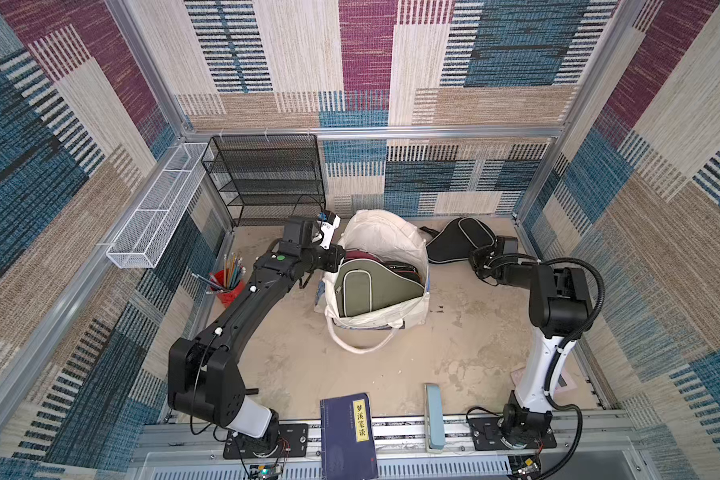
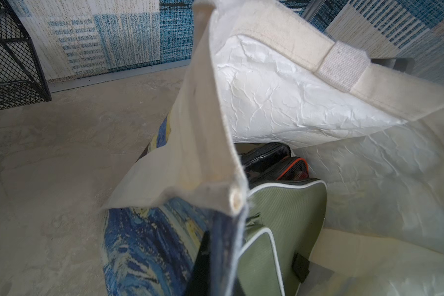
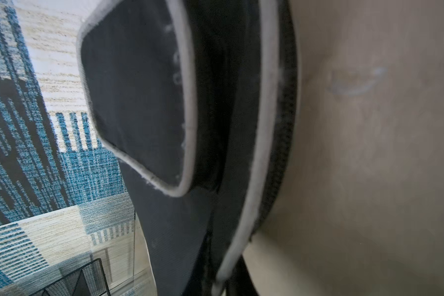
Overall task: Remove the ping pong set from the canvas bag
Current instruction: Move the ping pong set to the corner of the board.
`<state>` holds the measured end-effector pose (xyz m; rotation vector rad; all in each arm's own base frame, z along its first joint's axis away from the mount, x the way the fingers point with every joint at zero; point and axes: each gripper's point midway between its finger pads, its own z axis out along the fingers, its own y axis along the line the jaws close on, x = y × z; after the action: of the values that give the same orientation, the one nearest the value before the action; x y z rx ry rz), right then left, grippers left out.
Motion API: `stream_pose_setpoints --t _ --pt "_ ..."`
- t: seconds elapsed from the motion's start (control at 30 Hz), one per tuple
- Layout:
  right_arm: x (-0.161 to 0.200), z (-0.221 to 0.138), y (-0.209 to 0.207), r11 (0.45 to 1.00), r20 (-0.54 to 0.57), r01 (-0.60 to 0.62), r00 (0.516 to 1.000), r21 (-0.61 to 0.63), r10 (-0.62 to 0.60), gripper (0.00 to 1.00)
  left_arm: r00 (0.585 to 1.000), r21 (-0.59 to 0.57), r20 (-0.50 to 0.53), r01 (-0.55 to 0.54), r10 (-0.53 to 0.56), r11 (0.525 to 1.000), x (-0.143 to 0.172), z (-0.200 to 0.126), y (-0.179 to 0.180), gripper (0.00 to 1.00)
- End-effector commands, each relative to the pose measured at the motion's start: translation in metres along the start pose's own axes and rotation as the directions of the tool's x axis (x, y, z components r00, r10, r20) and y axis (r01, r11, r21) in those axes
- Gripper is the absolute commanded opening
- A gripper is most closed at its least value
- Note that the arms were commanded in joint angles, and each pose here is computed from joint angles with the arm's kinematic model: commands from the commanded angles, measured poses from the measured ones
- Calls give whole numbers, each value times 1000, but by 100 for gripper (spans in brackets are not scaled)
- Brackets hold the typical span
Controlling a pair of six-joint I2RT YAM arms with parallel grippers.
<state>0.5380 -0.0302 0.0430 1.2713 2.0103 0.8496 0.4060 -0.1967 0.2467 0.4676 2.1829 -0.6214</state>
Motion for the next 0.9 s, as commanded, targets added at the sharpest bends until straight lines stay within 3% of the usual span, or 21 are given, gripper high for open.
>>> stream_pose_setpoints --t 0.0,0.13,0.27,0.37,0.47,0.63,0.8,0.87 --pt "-9 -3 -29 986 -17 114 993 119 -113 0 1000 20 -9 -15 15 1000 0 -1 -4 0" --pt "-28 -13 -24 930 -84 354 934 99 -347 0 1000 13 -10 -27 27 1000 0 -3 -4 0" --pt "-35 -16 -19 770 -223 637 754 22 -617 0 999 14 -6 -33 33 999 0 -3 -3 0" --pt "-44 -15 -26 655 -311 755 632 38 -710 0 999 24 -10 -36 37 999 1 1 -3 0" --pt "-60 -16 -23 575 -326 816 560 58 -762 0 999 48 -27 -28 29 998 3 5 -6 0" --pt "-89 -12 -21 483 -361 871 482 93 -799 0 1000 63 -12 -19 20 998 0 3 -9 0" --pt "-133 -18 -9 441 -334 885 465 149 -820 0 999 62 -13 -31 32 998 0 2 -10 0" --pt "-145 -23 -6 399 -321 898 440 187 -839 0 999 65 -15 -37 38 997 -1 1 -10 0"
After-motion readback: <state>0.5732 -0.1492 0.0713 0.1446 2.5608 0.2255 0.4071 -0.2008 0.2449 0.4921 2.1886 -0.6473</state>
